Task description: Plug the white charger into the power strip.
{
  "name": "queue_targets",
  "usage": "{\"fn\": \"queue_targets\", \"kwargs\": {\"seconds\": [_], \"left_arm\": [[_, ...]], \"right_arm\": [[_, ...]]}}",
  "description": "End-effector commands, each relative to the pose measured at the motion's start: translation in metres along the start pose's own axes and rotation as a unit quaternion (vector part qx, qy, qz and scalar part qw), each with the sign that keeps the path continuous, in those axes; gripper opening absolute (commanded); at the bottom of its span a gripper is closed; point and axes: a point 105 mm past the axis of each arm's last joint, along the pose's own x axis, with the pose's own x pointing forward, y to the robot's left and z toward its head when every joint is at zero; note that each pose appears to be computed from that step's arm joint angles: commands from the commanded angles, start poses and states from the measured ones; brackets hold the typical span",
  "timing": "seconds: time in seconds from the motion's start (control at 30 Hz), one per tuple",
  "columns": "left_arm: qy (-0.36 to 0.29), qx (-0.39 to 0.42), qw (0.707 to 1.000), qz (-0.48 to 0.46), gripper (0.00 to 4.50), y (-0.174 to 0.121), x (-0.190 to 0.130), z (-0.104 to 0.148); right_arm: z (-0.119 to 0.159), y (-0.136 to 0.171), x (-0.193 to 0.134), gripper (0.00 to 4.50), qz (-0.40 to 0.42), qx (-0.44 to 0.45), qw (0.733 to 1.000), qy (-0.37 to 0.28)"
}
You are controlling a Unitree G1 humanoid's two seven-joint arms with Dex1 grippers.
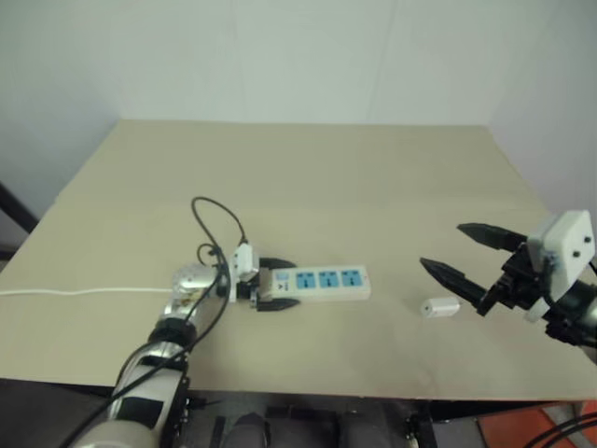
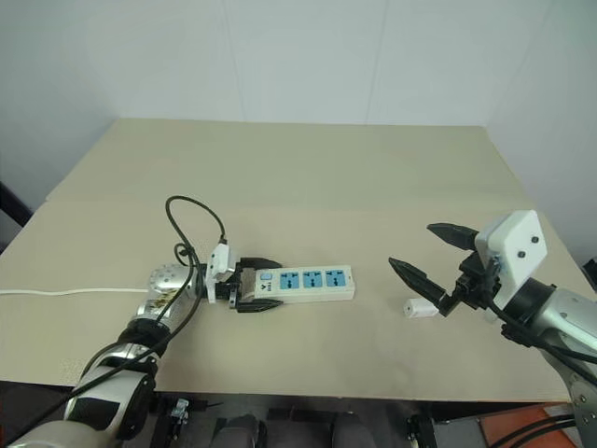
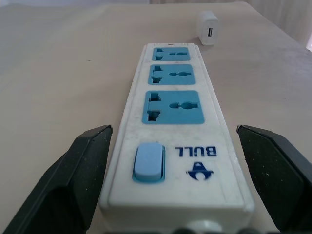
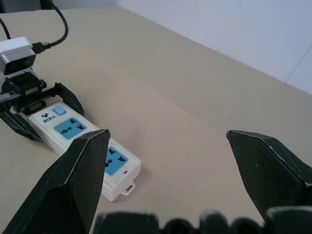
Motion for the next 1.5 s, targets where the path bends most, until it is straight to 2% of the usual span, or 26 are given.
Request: {"fn": "queue_targets", "kwargs": {"seconds": [0.03, 0.4, 0.5, 0.57, 0.73, 0.87, 1.0, 1.2, 1.4, 1.5], "left_arm": [[0.015, -0.008, 1.000, -0.009, 4.46, -0.005, 0.008, -0.011], [0.055, -0.036, 0.997, -0.039, 4.46, -0.024, 0.001, -0.037], [0.058, -0.037, 0.996, -0.050, 3.94, -0.030, -0.001, -0.040], [0.054, -0.038, 0.997, -0.050, 3.37, -0.030, -0.001, -0.040], [0.045, -0.038, 0.997, -0.049, 3.31, -0.029, 0.002, -0.038], [0.024, -0.012, 0.998, -0.056, 3.31, -0.026, 0.010, -0.024], [0.009, 0.014, 0.997, -0.081, 3.31, -0.026, 0.019, -0.008], [0.033, 0.040, 0.993, -0.107, 3.31, -0.034, 0.029, -0.004], [0.042, 0.030, 0.993, -0.105, 3.31, -0.039, 0.042, -0.009], [0.039, 0.027, 0.993, -0.109, 3.31, -0.042, 0.045, -0.008]], "right_arm": [[0.012, 0.001, -0.003, 4.50, -0.005, -0.017, 1.000, -0.016], [0.014, 0.002, -0.004, 4.50, -0.005, -0.015, 1.000, -0.017], [0.014, 0.002, -0.004, 4.50, -0.003, -0.014, 1.000, -0.016], [0.014, 0.002, -0.003, 4.50, 0.000, -0.013, 1.000, -0.016], [0.015, 0.002, 0.000, 4.50, 0.006, -0.013, 1.000, -0.016], [0.014, -0.003, -0.001, 4.50, 0.005, -0.015, 1.000, -0.010], [0.007, -0.010, -0.002, 4.50, 0.010, -0.036, 0.999, 0.028], [0.001, -0.007, 0.000, 4.50, 0.090, -0.103, 0.984, 0.112], [-0.012, 0.006, 0.007, 4.50, 0.190, -0.186, 0.941, 0.208], [-0.025, 0.010, 0.008, 4.50, 0.225, -0.219, 0.911, 0.267]]}}
